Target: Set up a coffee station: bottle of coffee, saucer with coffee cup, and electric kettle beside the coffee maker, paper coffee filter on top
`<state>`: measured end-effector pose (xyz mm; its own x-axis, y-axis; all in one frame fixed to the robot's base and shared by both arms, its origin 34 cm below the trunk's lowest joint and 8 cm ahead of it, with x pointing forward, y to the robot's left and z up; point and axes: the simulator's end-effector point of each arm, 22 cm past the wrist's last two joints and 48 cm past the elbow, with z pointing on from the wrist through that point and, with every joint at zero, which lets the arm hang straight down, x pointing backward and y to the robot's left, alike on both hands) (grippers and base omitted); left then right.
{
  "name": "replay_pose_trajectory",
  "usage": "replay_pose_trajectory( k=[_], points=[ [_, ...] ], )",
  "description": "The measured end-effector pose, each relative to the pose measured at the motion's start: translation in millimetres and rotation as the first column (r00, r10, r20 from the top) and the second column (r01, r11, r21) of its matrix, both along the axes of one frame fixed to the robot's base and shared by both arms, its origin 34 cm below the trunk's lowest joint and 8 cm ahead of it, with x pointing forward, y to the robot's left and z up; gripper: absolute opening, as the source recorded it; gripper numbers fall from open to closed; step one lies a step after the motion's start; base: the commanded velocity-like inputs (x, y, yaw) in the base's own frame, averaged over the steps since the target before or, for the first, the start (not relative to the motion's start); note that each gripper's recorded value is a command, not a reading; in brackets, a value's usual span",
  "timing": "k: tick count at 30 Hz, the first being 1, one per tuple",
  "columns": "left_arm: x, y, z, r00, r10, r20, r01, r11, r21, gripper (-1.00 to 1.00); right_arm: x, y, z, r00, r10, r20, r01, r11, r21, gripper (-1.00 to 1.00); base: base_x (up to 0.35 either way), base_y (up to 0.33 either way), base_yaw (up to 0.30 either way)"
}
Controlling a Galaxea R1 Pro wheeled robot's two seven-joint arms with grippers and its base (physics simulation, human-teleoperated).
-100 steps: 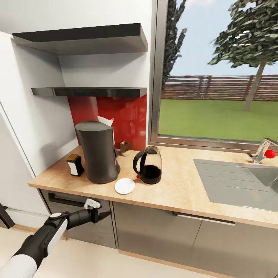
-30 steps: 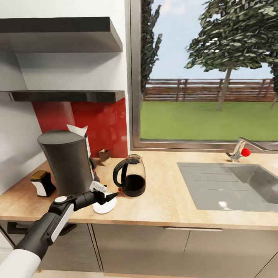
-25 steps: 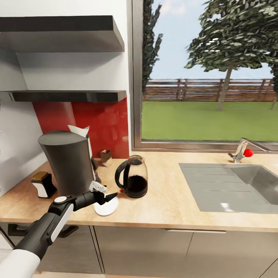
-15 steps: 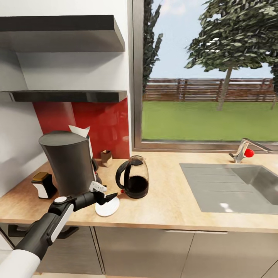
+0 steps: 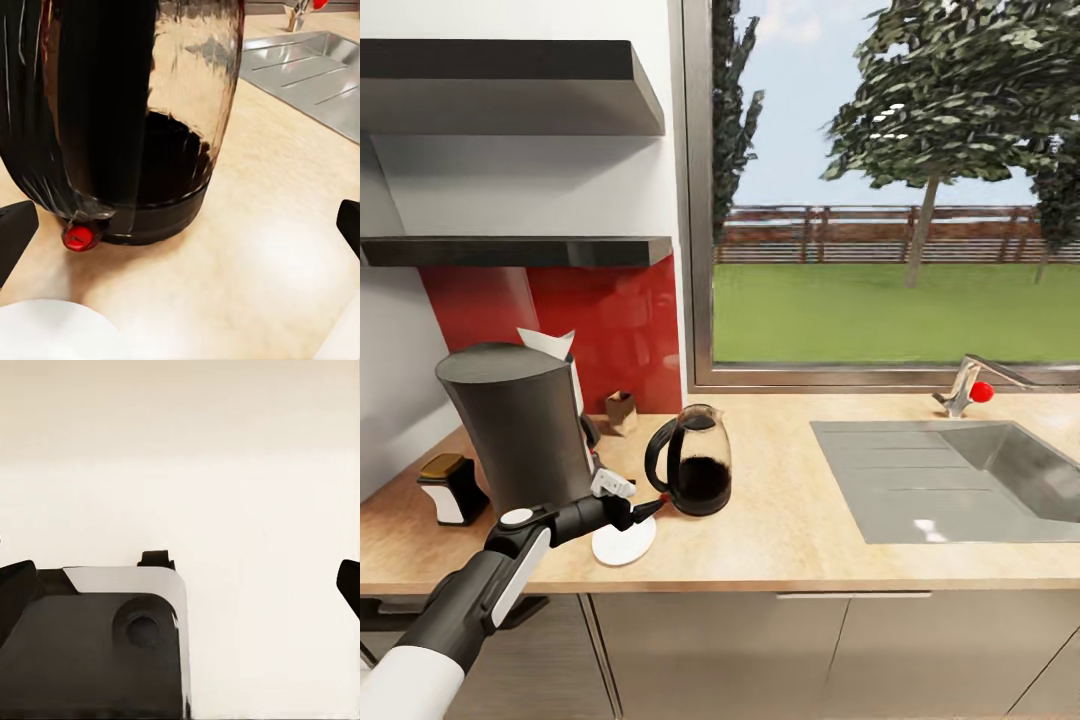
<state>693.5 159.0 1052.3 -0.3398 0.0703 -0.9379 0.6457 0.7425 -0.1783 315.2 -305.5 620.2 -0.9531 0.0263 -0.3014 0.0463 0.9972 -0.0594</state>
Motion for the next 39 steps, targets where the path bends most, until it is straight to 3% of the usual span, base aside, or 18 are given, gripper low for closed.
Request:
replay_pose_trajectory(
  k=[15,39],
  points=[
    [0.7,1.6,4.9,1.0,0.002,0.012,-0.002,1.0,0.001,1.0,-8.3,0.2,-1.8,1.0,0.0,-0.009,0.0,1.0,-0.001,1.0,0.0,0.094,0.0],
    [2.0,3.4,7.0,1.0,0.011,0.015,-0.011,1.0,-0.009,1.0,-8.3,0.2,-1.8,1.0,0.0,-0.009,0.0,1.0,-0.001,1.0,0.059,0.004,0.0]
  ],
)
